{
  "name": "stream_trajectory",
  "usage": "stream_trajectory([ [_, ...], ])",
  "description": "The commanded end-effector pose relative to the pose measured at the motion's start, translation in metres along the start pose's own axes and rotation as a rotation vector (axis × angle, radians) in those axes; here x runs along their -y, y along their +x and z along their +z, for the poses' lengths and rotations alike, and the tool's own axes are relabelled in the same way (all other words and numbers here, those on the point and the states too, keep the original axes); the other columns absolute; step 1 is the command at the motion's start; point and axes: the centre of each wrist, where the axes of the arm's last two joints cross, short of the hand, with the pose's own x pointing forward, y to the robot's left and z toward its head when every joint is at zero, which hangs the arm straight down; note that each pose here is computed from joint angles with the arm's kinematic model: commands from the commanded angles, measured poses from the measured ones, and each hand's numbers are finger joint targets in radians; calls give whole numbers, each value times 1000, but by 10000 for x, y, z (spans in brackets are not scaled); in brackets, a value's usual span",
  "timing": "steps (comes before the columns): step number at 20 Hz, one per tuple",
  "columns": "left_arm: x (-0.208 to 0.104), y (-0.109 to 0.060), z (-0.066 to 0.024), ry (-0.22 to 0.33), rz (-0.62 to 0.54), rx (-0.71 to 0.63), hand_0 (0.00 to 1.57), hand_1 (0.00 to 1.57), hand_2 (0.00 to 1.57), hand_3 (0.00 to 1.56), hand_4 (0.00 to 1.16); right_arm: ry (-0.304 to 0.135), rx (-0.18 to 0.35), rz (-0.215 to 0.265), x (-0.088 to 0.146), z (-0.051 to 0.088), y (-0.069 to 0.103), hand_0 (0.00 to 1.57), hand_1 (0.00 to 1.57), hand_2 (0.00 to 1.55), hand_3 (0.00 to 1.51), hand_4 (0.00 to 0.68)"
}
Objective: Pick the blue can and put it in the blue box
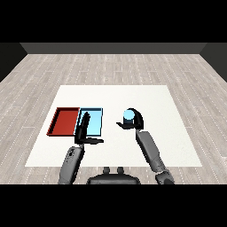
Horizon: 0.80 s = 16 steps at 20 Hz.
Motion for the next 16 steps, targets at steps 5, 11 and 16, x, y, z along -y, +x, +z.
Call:
stream_trajectory([
  [5, 282, 109, -61, -37, 57, -27, 0, 0, 0, 0, 0, 16, 25, -21, 35, 135, 293, 1466, 1466, 1466, 1373, 565],
  [11, 417, -41, -276, -70, 80, -41, 0, 0, 0, 0, 0, 29, 32, 11, -47, -67, 29, 1447, 1447, 1470, 1385, 555],
  [16, 565, 12, -190, -121, 72, -9, 0, 0, 0, 0, 0, 63, 79, -16, -69, -30, 221, 1447, 1447, 1472, 1389, 576],
])
